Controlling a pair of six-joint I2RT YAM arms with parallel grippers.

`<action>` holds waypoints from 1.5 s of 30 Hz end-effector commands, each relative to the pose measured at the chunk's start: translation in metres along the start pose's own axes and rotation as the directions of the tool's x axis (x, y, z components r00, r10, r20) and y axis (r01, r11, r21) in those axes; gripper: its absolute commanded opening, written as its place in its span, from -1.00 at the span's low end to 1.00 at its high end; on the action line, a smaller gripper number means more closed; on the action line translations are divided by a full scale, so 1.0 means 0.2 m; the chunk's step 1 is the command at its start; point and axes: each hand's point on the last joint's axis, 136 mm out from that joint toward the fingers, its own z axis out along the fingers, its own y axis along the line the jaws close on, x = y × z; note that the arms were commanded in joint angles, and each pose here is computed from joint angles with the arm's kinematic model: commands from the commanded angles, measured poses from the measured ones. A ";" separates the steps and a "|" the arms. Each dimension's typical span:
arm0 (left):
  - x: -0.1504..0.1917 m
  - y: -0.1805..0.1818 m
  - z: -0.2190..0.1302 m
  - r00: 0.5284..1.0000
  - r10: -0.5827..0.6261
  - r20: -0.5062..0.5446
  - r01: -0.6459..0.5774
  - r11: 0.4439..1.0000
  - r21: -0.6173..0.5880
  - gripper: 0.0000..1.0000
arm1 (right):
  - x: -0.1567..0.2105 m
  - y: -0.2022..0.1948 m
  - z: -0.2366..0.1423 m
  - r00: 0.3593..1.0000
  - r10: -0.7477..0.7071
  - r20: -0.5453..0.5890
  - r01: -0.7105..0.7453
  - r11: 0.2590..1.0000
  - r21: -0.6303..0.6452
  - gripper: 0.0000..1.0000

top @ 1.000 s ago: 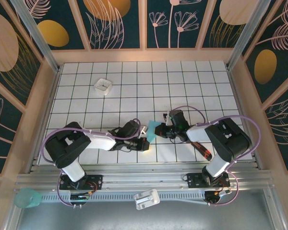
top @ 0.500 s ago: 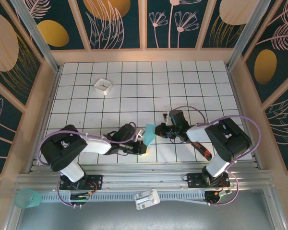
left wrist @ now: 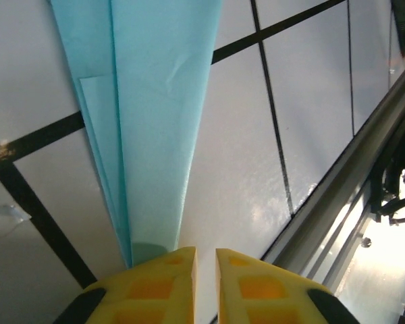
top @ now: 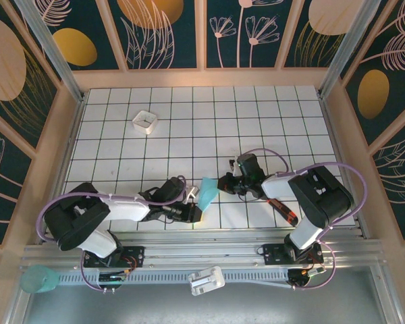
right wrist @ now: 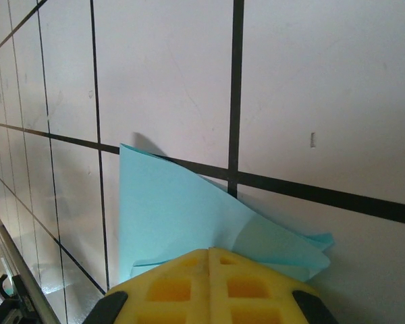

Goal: Fold a paper plane with a square sheet of paper (pick it up from the middle)
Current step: Fold the wing for the fifth time at the center of the table.

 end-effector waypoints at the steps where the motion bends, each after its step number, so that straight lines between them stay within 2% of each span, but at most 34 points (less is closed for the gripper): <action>1: 0.04 0.00 -0.03 0.999 -0.033 -0.023 0.033 0.999 -0.002 -0.67 | 0.15 -0.30 0.02 0.995 0.074 -0.068 -0.056 0.968 0.246 -1.00; 4: 0.05 0.00 -0.03 0.999 -0.037 -0.032 0.037 0.999 -0.004 -0.79 | 0.14 -0.30 0.02 0.995 0.069 -0.069 -0.049 0.966 0.254 -1.00; 9: 0.14 0.11 -0.01 0.992 -0.072 -0.105 0.065 0.995 -0.070 -0.98 | 0.14 -0.31 0.02 0.995 0.070 -0.074 -0.047 0.961 0.274 -1.00; 18: 0.25 0.25 0.01 0.981 -0.099 -0.168 0.072 0.984 -0.160 -1.00 | 0.14 -0.32 0.03 0.994 0.073 -0.087 -0.044 0.955 0.294 -1.00; 23: 0.12 0.18 0.01 0.996 -0.047 -0.075 0.036 0.991 -0.132 -1.00 | 0.10 -0.30 0.02 0.996 0.049 -0.075 -0.026 0.958 0.287 -1.00; 26: -0.01 0.13 0.04 1.000 -0.027 -0.005 0.026 0.994 -0.109 -1.00 | -0.03 -0.18 0.00 0.999 -0.025 -0.028 0.031 0.975 0.219 -1.00; 31: -0.22 -0.08 0.08 0.996 -0.007 0.088 0.005 1.000 0.023 -0.79 | -0.24 0.15 -0.09 0.980 -0.189 0.056 0.186 0.981 0.055 -1.00; 32: -0.26 -0.14 0.06 0.994 0.002 0.109 -0.007 0.999 0.053 -0.69 | -0.31 0.17 -0.14 0.977 -0.195 0.090 0.192 0.980 0.044 -0.99; 36: -0.36 -0.26 -0.06 0.976 0.049 0.211 -0.074 0.991 0.109 -0.35 | -0.36 0.20 -0.26 0.965 -0.224 0.140 0.216 0.974 0.066 -0.85; 41: -0.56 -0.16 -0.29 0.913 -0.009 0.409 -0.025 0.997 0.079 -0.11 | -0.30 0.04 -0.37 0.971 -0.139 0.194 0.098 0.973 0.209 -0.62; 45: -0.69 -0.06 -0.28 0.914 -0.047 0.403 0.034 0.999 0.040 -0.08 | -0.20 0.07 -0.34 0.974 -0.108 0.200 0.064 0.975 0.215 -0.51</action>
